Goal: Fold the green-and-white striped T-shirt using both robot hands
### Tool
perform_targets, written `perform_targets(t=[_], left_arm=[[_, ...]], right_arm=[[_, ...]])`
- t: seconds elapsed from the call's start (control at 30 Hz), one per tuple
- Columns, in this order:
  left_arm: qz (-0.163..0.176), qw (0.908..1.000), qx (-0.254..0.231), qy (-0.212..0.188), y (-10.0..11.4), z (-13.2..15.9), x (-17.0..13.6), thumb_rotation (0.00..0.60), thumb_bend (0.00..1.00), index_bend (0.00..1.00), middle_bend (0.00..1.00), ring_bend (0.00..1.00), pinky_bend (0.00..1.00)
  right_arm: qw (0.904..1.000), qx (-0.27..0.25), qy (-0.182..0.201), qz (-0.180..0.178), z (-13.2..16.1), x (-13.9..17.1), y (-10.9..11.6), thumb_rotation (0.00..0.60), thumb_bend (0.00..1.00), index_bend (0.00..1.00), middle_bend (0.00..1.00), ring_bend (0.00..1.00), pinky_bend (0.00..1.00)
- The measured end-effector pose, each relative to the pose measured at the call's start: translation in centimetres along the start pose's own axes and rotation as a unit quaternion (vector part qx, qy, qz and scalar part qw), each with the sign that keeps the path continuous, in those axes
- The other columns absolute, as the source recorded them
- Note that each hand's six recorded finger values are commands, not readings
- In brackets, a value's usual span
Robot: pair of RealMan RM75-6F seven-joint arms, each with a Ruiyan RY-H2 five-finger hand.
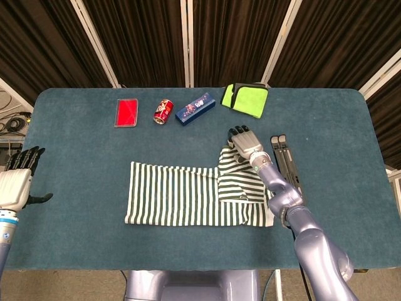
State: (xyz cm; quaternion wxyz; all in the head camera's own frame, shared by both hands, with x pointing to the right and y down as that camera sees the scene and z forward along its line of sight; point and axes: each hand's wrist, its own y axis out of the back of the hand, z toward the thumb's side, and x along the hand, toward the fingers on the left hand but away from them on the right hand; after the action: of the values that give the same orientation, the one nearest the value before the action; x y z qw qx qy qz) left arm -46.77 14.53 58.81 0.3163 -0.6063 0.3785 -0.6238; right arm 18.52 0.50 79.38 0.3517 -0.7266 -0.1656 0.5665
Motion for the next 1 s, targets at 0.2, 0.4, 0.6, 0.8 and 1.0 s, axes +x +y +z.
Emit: perform_targets(t=[0.2,0.4,0.6,0.8,1.0], left_arm=[[-0.002,1.0,0.0,-0.001,-0.1,0.03,0.04,0.6,0.0,0.0,0.0,0.0,0.0],[-0.003,1.0,-0.001,-0.002,-0.11,0.07,0.04,0.6,0.0,0.0,0.0,0.0,0.0],[-0.003,1.0,-0.002,-0.002,-0.09,0.07,0.02,0.6,0.0,0.0,0.0,0.0,0.0],[-0.004,1.0,-0.001,-0.003,-0.13,0.11,0.02,0.6,0.0,0.0,0.0,0.0,0.0],[-0.004,1.0,-0.002,-0.004,-0.11,0.19,-0.03,0.6,0.0,0.0,0.0,0.0,0.0]], right_arm=[[1.0,-0.001,0.005,0.0,-0.07,0.14,-0.21,0.6,0.32,0.57,0.11,0.0,0.0],[1.0,0.0,0.009,0.001,0.04,0.2,-0.33,0.6,0.34,0.59,0.12,0.0,0.0],[0.9999,-0.006,0.015,-0.003,0.32,0.24,-0.25,0.6,0.35,0.61,0.13,0.0,0.0],[0.9995,-0.011,0.025,-0.014,0.37,0.47,-0.02,0.6,0.35,0.61,0.13,0.0,0.0],[0.9994,-0.012,0.03,-0.015,0.21,0.66,-0.03,0.6,0.35,0.62,0.13,0.0,0.0]])
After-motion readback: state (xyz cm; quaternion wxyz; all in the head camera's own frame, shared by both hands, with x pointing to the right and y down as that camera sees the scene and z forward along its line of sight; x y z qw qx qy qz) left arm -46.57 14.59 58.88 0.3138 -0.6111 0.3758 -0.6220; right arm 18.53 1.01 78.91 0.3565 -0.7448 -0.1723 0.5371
